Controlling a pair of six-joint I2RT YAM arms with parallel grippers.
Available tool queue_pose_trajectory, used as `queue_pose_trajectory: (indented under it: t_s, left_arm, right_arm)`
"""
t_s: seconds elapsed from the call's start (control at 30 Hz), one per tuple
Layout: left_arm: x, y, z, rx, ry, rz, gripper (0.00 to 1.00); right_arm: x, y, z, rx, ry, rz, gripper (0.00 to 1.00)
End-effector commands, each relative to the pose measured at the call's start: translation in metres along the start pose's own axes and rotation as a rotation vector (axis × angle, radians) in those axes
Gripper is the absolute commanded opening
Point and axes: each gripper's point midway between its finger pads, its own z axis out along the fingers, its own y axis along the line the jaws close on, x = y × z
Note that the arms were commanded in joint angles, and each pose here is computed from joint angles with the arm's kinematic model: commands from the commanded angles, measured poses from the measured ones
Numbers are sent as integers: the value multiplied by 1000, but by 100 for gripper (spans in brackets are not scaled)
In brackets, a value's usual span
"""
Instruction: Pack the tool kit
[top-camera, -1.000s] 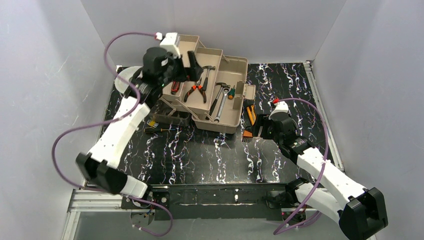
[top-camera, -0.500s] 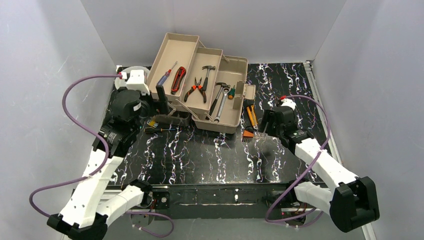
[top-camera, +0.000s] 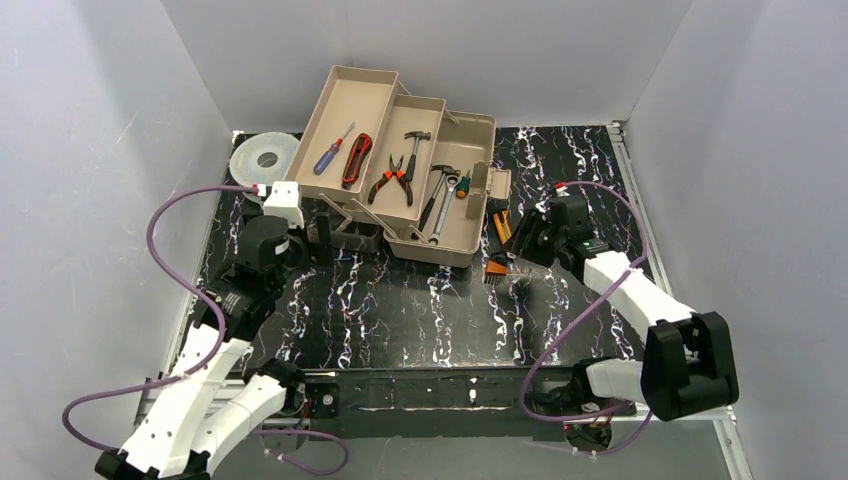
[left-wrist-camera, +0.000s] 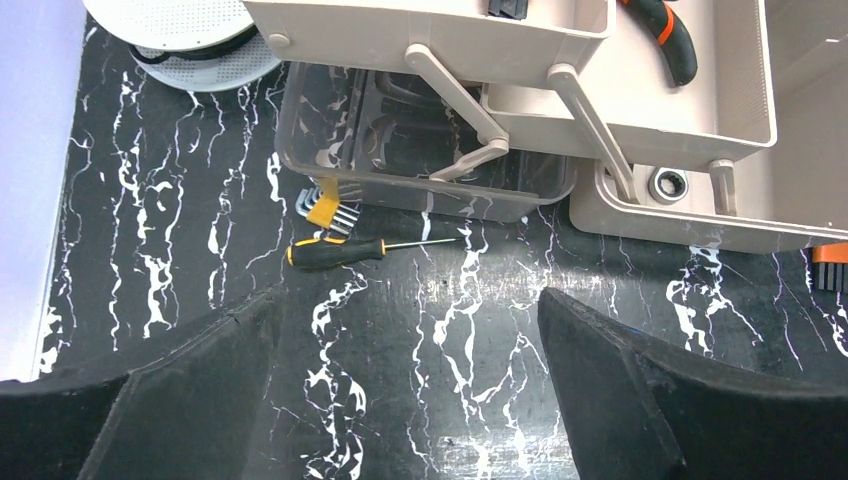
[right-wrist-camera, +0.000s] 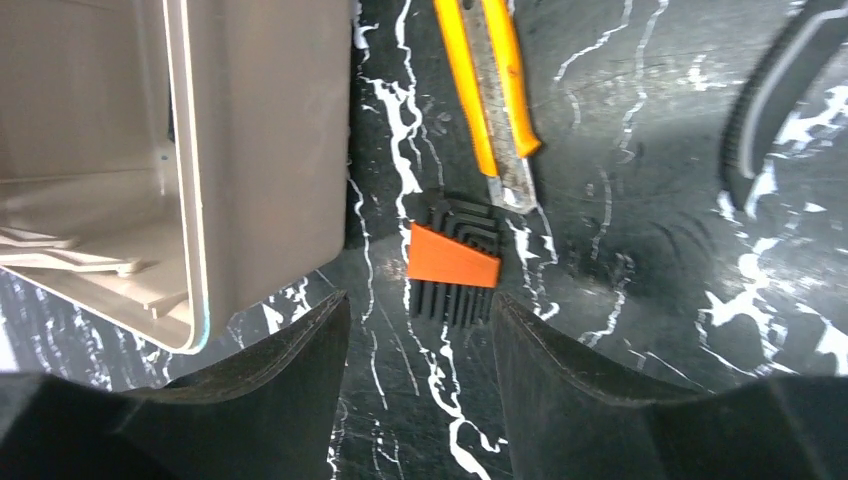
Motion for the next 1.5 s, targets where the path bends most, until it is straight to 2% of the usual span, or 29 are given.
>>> queue_pose_trajectory:
  t_s: [0.0, 0.27, 0.7, 0.83, 1.03, 1.33, 1.47]
  left_arm:
    - [1, 10, -11, -22, -21, 32, 98]
    - [20, 17, -10, -33, -39, 66, 98]
    - [12, 25, -16, -70, -84, 46, 98]
    - [13, 27, -15, -81, -82, 48, 98]
    - [13, 27, -15, -86, -80, 50, 98]
    - [13, 29, -16, -91, -83, 50, 98]
    - [12, 29, -17, -91, -90, 48, 98]
  right_arm:
    - [-2, 26, 11, -129, 17, 36, 61]
    - [-12, 9, 32, -40, -11, 4, 61]
    - [-12, 0, 64, 11, 48, 5, 59]
    - [-12, 2, 69, 6, 62, 0, 53]
    - [-2, 4, 72, -12, 118, -3, 36]
    - [5, 4, 73, -27, 147, -2, 35]
    - [6, 6, 75, -33, 155, 0, 29]
